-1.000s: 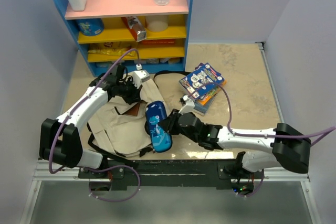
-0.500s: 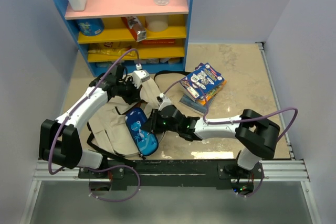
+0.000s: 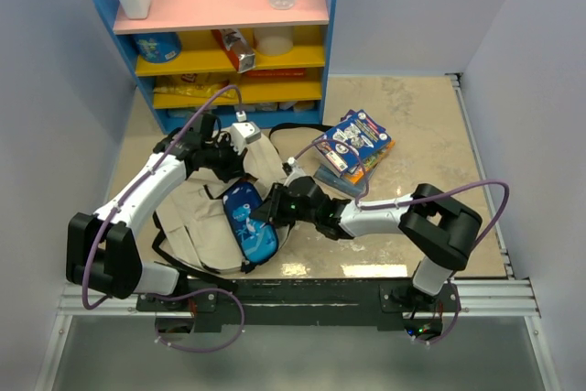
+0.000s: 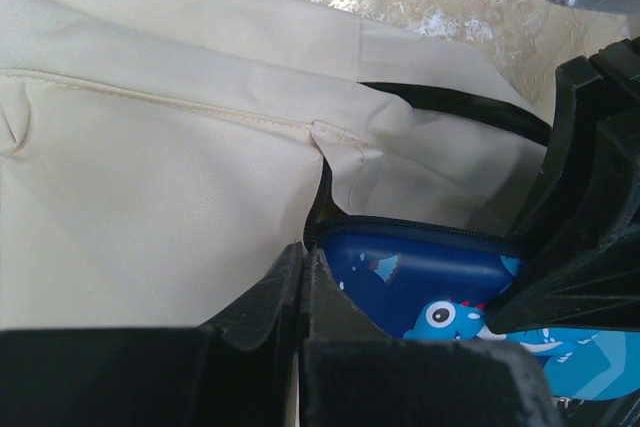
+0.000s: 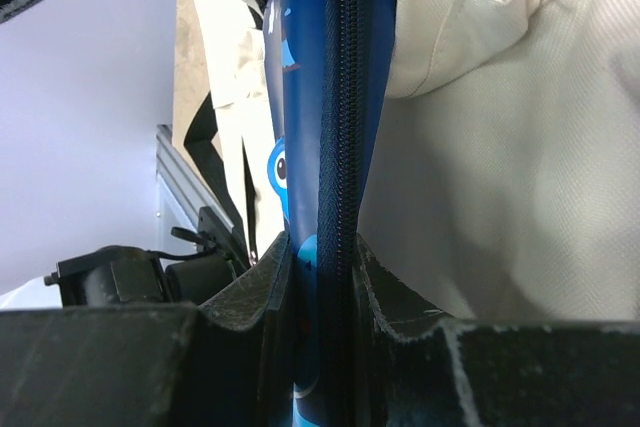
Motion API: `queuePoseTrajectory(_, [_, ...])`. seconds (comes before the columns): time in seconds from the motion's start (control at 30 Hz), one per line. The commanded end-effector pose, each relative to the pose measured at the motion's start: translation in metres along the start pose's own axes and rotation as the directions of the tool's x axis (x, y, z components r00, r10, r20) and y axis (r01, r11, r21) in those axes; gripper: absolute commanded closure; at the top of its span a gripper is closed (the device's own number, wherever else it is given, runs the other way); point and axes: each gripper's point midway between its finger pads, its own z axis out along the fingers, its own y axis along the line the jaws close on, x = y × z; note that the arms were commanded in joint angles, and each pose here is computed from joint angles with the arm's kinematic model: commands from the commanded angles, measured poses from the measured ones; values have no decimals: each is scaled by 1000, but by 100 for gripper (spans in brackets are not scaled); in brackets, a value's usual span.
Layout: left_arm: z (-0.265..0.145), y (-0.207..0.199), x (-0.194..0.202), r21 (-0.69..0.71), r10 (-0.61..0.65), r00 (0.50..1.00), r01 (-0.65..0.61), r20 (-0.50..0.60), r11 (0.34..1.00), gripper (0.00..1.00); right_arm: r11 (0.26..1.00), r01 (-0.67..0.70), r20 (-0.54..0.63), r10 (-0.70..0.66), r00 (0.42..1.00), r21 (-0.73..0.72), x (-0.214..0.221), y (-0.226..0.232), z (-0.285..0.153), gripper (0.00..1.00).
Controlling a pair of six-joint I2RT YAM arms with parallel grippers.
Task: Pack the student bag
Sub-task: Place the stationery in the student bag.
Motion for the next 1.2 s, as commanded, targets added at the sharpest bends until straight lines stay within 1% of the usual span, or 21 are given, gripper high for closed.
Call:
queuePoseTrajectory(0.0, [-9,-5,-20,5,56,996,-56,72,998,100,999,-32,7,32,999,0,-1,-5,-7,100])
queuePoseTrajectory(0.07, [-9,-5,-20,7,52,996,-53,72,999,100,999,-42,41,42,998,8,-10,-7,-7,100])
queuePoseTrajectory(0.13, [-8,-6,-20,13,50,996,-51,70,999,100,999,-55,100,54,994,1,-24,-1,-5,100])
queuePoseTrajectory(0.17, [-9,-6,-20,17,48,997,-49,68,999,100,998,-55,107,56,993,-6,-27,3,-4,100])
queuePoseTrajectory(0.3, [-11,-11,-21,46,50,997,-53,64,998,100,997,-74,195,76,978,-15,-54,15,10,100])
queuePoseTrajectory(0.43, [-13,-17,-18,77,54,997,-58,48,995,100,994,-86,276,101,956,-67,-75,30,13,100])
queuePoseTrajectory(0.5, [-13,-22,-15,104,57,997,-61,45,993,100,991,-91,331,117,936,-94,-86,35,14,100])
queuePoseTrajectory(0.67, [-14,-33,-18,168,45,998,-53,51,984,100,983,-88,400,148,904,-163,-107,52,25,100])
queuePoseTrajectory(0.73, [-16,-39,-22,205,40,997,-52,63,977,100,980,-121,451,181,874,-158,-116,46,28,100])
queuePoseTrajectory(0.8, [-19,-45,-26,235,34,997,-51,73,971,100,971,-138,487,218,846,-195,-125,49,28,100])
queuePoseTrajectory(0.83, [-20,-47,-27,243,31,997,-49,75,969,100,973,-142,527,218,822,-180,-130,44,29,100])
queuePoseTrajectory(0.87, [-20,-48,-28,252,31,996,-50,80,966,100,977,-137,540,206,816,-166,-131,41,30,100])
queuePoseTrajectory(0.9, [-20,-48,-27,252,26,997,-45,75,967,100,979,-124,546,194,815,-162,-133,44,31,93])
queuePoseTrajectory(0.93, [-19,-48,-28,254,27,997,-46,76,966,100,982,-112,537,176,825,-150,-130,42,35,65])
queuePoseTrajectory(0.97, [-19,-47,-26,248,23,997,-39,69,968,100,990,-89,518,133,845,-110,-125,37,38,54])
queuePoseTrajectory(1.0, [-18,-46,-25,244,21,998,-37,67,969,100,993,-82,508,117,853,-89,-122,34,38,47])
queuePoseTrajectory(1.03, [-17,-44,-26,236,20,997,-36,70,971,100,995,-71,491,96,866,-70,-117,31,37,34])
queuePoseTrajectory(1.07, [-15,-42,-22,221,15,998,-27,58,975,100,997,-54,486,74,871,-55,-115,32,30,30])
queuePoseTrajectory(1.1, [-13,-40,-21,212,10,998,-22,57,977,100,999,-44,471,50,881,-23,-103,20,25,27])
queuePoseTrajectory(1.13, [-11,-38,-21,201,7,998,-19,60,979,100,1000,-27,467,31,884,-16,-99,18,19,23])
queuePoseTrajectory(1.17, [-9,-37,-17,195,2,999,-11,48,981,100,1000,-5,466,13,885,-18,-100,25,6,20])
